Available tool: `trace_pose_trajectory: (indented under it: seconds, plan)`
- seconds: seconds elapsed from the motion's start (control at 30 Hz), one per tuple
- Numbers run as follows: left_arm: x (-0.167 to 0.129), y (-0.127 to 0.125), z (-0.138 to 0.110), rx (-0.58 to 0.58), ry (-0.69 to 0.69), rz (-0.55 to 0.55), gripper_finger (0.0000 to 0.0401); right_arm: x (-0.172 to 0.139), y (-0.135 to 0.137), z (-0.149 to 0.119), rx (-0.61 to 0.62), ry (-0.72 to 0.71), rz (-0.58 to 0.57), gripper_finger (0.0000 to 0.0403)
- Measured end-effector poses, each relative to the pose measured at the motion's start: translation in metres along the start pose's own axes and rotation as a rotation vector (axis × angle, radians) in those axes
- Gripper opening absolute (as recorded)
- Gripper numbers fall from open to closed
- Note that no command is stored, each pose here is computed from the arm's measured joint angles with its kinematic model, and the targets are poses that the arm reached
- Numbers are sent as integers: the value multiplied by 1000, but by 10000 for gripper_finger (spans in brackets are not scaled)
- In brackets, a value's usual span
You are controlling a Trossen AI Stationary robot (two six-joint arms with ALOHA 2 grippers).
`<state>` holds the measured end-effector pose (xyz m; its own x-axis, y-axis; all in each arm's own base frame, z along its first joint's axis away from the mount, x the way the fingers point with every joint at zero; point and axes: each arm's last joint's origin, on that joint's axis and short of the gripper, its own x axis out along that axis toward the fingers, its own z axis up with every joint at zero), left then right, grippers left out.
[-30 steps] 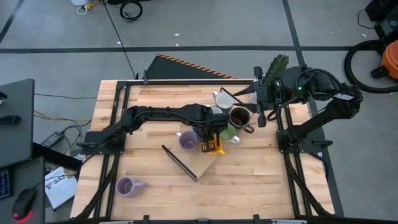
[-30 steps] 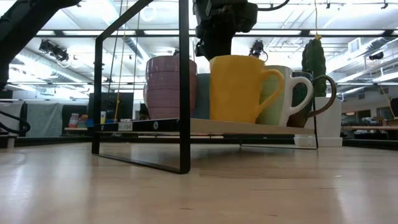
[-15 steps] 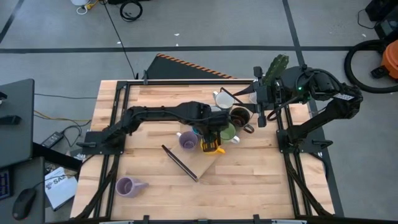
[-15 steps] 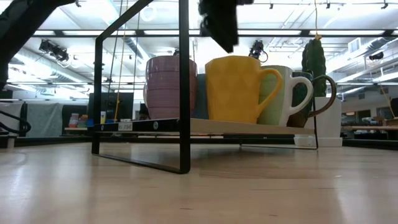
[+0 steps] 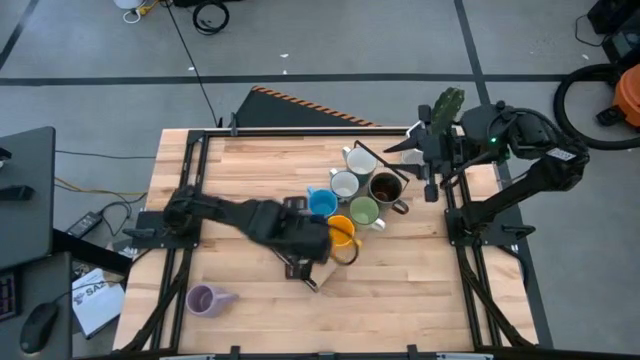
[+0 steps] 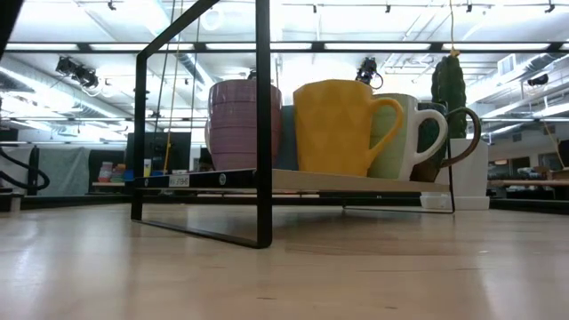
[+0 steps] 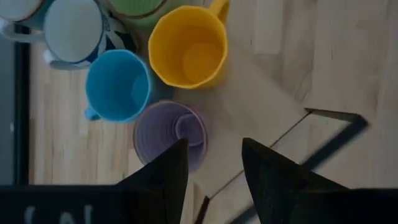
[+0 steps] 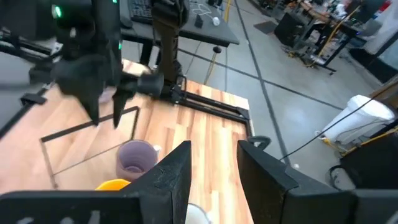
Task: Place coffee mugs
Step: Put the purple mug on the shelf
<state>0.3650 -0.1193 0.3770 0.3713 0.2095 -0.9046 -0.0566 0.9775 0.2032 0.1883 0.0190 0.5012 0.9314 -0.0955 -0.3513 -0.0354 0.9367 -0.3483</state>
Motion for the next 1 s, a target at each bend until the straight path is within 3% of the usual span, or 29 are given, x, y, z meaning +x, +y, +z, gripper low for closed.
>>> trace_pose_trajectory:
  seconds: [0.23,0.43,0.63,1.0]
  plan:
    - [-42,-43,-26,-118,-131,34,155,-10,0,-3,44,-4,32,134]
    - [-57,-85,-51,-240,-192,23,155,-10,2,-2,60,-24,116,134]
    - [-36,-115,-82,-366,-71,32,155,-8,4,-1,82,-37,175,134]
    - [-34,-160,-140,-685,151,-15,155,-1,6,0,72,-36,189,134]
